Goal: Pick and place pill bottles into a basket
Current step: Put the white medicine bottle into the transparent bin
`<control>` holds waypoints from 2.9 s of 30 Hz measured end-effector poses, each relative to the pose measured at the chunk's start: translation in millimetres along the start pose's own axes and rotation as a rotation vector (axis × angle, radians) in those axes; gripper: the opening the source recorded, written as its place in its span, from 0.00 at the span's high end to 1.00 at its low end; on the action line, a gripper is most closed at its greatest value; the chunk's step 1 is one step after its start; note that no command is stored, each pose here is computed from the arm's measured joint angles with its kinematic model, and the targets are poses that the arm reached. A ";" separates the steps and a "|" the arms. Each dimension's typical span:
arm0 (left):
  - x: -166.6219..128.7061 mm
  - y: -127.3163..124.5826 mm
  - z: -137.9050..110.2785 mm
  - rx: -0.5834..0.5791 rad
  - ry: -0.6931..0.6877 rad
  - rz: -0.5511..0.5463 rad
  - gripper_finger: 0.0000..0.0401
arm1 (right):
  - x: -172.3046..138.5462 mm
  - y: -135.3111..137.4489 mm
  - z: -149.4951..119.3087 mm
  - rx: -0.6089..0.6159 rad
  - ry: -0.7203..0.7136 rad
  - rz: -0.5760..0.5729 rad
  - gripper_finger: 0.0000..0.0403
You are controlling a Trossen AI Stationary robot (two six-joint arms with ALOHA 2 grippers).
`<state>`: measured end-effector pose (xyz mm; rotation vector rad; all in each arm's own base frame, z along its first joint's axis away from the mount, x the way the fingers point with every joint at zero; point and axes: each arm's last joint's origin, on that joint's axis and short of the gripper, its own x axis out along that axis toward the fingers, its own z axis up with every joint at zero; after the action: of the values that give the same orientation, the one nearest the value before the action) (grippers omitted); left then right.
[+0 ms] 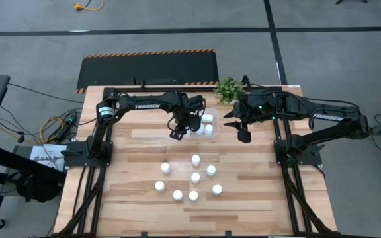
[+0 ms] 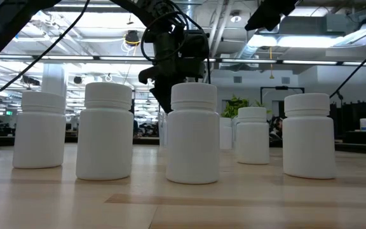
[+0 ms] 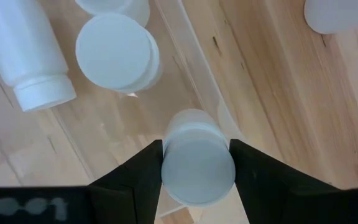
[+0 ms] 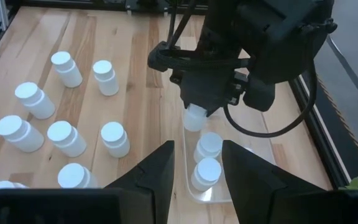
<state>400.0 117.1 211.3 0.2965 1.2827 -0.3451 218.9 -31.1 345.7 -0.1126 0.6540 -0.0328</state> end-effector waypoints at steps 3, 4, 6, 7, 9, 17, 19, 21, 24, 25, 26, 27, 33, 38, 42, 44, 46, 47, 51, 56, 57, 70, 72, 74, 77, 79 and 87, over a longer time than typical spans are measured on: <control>0.0 0.0 0.0 -0.002 0.000 0.000 0.58 | 0.0 0.0 0.0 0.000 0.000 0.000 0.69; -0.2 0.0 0.0 -0.001 -0.001 0.000 0.58 | 0.1 0.0 0.0 0.000 0.001 0.000 0.69; -0.3 -0.1 0.0 -0.002 -0.001 0.000 0.58 | 0.0 0.0 0.0 0.000 0.000 0.000 0.69; -0.3 -0.1 0.0 -0.002 -0.001 0.000 0.58 | 0.0 0.0 0.0 0.000 0.000 0.000 0.69; -0.5 -0.1 0.1 -0.003 -0.002 -0.001 0.58 | 0.0 0.0 0.0 -0.001 0.000 0.000 0.69; -0.6 -0.1 0.1 -0.009 -0.003 -0.001 0.58 | 0.0 0.0 0.0 -0.001 0.000 0.000 0.69; -0.6 -0.1 0.1 -0.009 -0.003 -0.001 0.57 | 0.1 0.0 0.0 -0.001 0.000 0.000 0.69; -0.6 -0.1 0.1 -0.009 -0.002 0.000 0.55 | 0.0 0.0 0.0 -0.001 0.000 0.000 0.69; -0.6 -0.1 0.0 -0.009 0.000 0.002 0.51 | 0.0 0.0 0.0 -0.001 0.000 0.000 0.69; -0.7 0.0 0.1 -0.009 -0.001 0.002 0.49 | 0.0 0.0 0.0 -0.001 0.000 0.000 0.69; -0.7 0.0 0.1 -0.009 0.000 0.002 0.48 | 0.1 0.1 0.0 -0.001 0.000 0.000 0.69; -0.7 0.0 0.1 -0.009 0.000 0.002 0.47 | 0.0 0.0 0.0 -0.001 0.000 0.000 0.69; -0.7 0.4 -0.3 -0.015 0.013 0.018 0.43 | 0.0 0.1 0.0 -0.001 0.000 0.000 0.69; -1.0 0.7 -1.9 -0.016 0.045 0.040 0.43 | 0.1 0.0 0.0 -0.001 0.000 0.000 0.69; -1.1 -0.9 -3.7 -0.019 0.068 0.028 0.43 | 0.0 0.1 0.0 -0.001 0.000 0.000 0.69; -1.1 -1.2 -4.4 -0.020 0.074 0.025 0.43 | 0.0 0.0 0.0 -0.003 0.000 0.000 0.69; -1.1 -1.3 -4.5 -0.020 0.079 0.027 0.43 | 0.0 0.0 0.0 -0.005 0.000 0.000 0.69; -1.1 -1.3 -4.6 -0.019 0.082 0.031 0.43 | 0.0 0.0 0.0 -0.008 0.000 0.000 0.69; -1.3 -0.8 -5.0 -0.018 0.093 0.044 0.43 | 0.0 0.0 0.0 -0.008 0.000 0.000 0.69; -3.1 -1.3 -5.3 -0.012 0.095 0.044 0.43 | 0.0 0.0 0.0 -0.008 0.000 0.000 0.69; -5.3 -1.3 -4.8 -0.009 0.096 0.043 0.43 | -0.1 0.0 0.1 -0.008 -0.001 0.000 0.69; -80.0 7.8 22.8 -0.011 -0.011 0.152 0.43 | -0.1 0.0 0.1 -0.010 -0.001 0.000 0.69; -99.1 6.7 26.0 -0.047 -0.027 0.171 0.43 | 0.0 0.0 0.1 -0.012 0.000 0.000 0.69; -120.9 3.9 27.9 -0.119 -0.047 0.183 0.43 | 0.0 0.1 0.1 -0.021 0.000 0.000 0.69; -148.8 -3.6 28.3 -0.215 -0.083 0.171 0.43 | 0.0 -0.3 0.1 -0.026 0.000 -0.001 0.69; -159.4 -11.0 27.8 -0.253 -0.085 0.133 0.43 | -0.1 -1.2 -0.1 -0.025 0.000 -0.005 0.69; -195.0 -59.3 18.5 -0.189 -0.144 0.023 0.43 | -0.1 -1.0 -0.5 -0.033 0.005 -0.003 0.69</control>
<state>343.9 72.3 403.0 0.1232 1.1596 -0.2196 218.4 -32.2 345.4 -0.1455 0.6593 -0.0253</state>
